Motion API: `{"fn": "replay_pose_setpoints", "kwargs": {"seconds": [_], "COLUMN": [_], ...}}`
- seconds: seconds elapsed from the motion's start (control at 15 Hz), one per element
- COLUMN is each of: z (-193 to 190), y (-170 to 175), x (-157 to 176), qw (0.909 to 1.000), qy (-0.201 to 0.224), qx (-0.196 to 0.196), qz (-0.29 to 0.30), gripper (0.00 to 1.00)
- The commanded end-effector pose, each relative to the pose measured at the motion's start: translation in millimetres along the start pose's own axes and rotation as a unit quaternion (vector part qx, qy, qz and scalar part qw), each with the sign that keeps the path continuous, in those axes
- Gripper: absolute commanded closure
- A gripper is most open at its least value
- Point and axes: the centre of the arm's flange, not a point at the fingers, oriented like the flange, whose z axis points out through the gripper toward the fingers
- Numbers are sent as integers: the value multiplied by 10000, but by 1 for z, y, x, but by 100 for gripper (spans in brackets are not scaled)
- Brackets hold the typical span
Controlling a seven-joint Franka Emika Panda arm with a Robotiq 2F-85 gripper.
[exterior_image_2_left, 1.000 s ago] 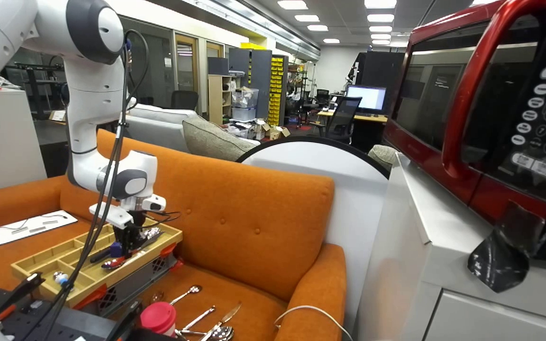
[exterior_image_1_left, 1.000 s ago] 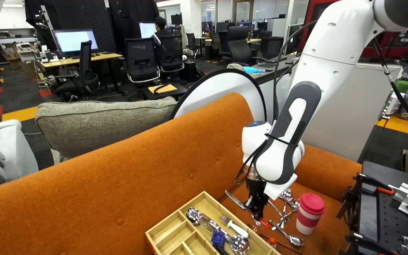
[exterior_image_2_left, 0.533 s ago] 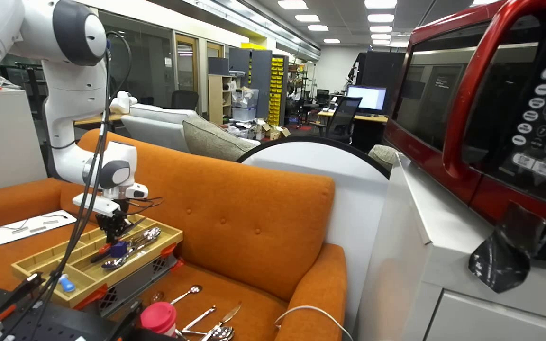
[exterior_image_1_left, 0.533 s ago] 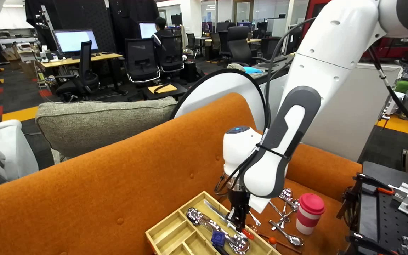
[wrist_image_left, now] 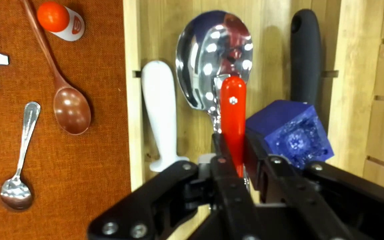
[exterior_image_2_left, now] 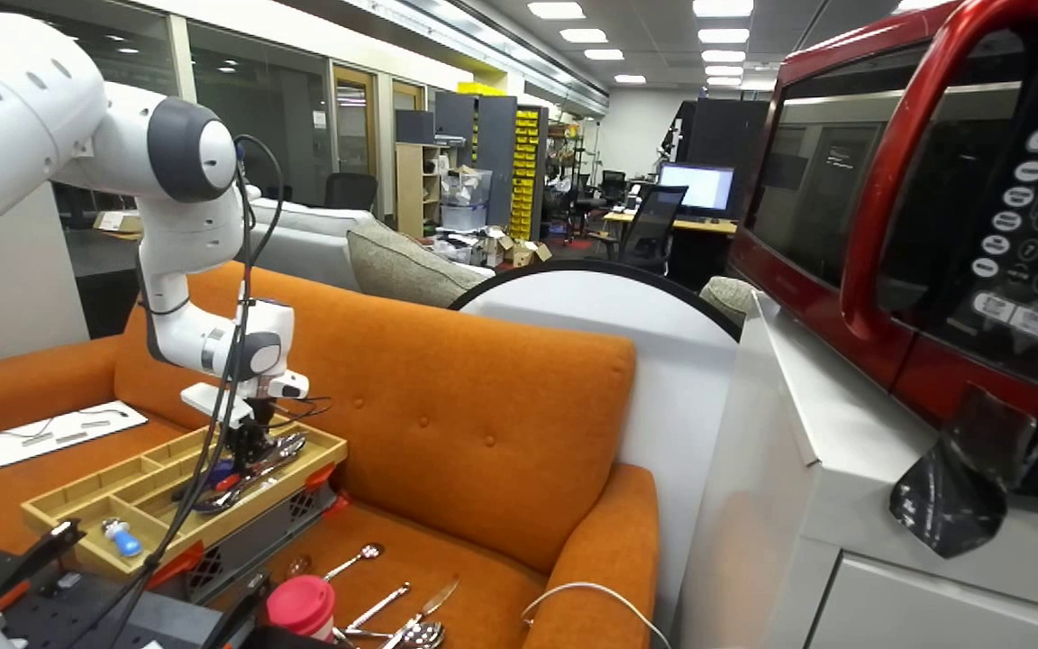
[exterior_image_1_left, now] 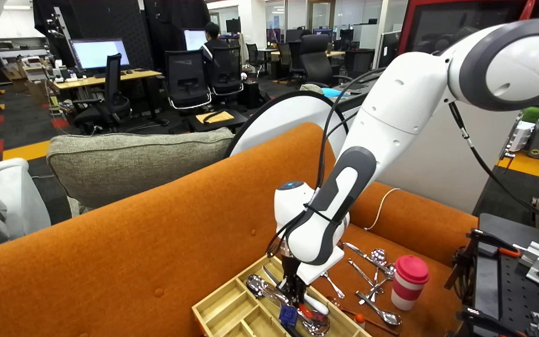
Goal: Pick up a butter knife from the couch and put it on the tray
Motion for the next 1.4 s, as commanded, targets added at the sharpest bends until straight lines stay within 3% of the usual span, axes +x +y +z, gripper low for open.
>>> {"fn": "replay_pose_setpoints", "kwargs": {"seconds": [0.0, 0.13, 0.6, 1.07, 1.33], "z": [10, 11, -12, -40, -27], "y": [-3, 4, 25, 77, 144], "x": [21, 22, 17, 12, 1], "qw": [9993, 9987, 9978, 9883, 9677], "qy": [-179, -185, -33, 223, -71], "qx": [-2, -19, 161, 394, 502], "qz": [338, 474, 642, 1456, 2469], "gripper": [58, 51, 2, 0, 0]}}
